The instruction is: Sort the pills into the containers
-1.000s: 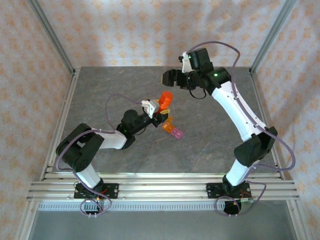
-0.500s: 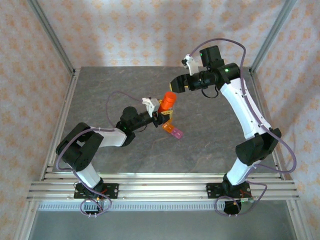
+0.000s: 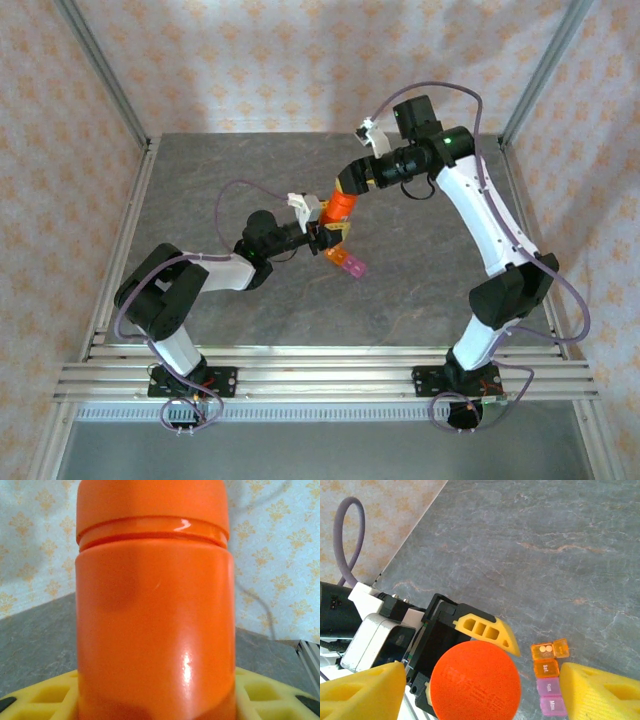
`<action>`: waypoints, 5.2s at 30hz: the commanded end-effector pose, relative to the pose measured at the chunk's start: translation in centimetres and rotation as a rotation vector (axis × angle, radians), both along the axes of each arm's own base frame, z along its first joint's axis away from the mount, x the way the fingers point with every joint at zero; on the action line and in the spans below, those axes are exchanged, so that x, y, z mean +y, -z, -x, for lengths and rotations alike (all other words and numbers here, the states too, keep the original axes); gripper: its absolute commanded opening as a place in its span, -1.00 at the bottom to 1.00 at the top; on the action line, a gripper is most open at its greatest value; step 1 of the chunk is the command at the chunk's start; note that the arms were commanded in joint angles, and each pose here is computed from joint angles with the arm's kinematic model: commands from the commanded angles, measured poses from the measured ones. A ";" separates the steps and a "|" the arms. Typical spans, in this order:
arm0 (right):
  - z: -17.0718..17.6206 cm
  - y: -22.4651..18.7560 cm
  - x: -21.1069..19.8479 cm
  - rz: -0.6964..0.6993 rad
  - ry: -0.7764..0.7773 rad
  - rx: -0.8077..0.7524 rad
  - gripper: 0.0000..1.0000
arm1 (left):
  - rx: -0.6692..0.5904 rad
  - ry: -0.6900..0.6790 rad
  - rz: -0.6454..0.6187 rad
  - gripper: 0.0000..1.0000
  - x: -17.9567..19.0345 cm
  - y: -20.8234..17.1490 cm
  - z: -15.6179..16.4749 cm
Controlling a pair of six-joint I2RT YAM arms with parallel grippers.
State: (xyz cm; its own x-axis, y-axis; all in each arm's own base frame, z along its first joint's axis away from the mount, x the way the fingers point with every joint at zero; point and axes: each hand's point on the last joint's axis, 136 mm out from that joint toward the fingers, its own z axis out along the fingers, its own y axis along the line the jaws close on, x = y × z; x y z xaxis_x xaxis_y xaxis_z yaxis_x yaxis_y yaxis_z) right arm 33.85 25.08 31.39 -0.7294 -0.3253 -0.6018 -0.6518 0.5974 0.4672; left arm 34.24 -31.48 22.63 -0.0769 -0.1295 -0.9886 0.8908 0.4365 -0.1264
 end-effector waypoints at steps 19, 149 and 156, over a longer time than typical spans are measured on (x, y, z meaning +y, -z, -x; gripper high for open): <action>0.7 3.5 1.3 0.019 -0.017 0.078 -0.07 | -0.060 0.017 0.043 -1.00 -0.2 -2.2 -0.2; -0.3 8.6 2.1 0.100 0.430 0.095 -0.16 | -0.137 -0.204 -0.004 -1.00 2.4 -1.8 -1.5; -0.9 5.3 1.9 0.088 0.424 0.031 -0.08 | -0.132 -0.214 -0.017 -1.00 2.7 -1.3 -1.5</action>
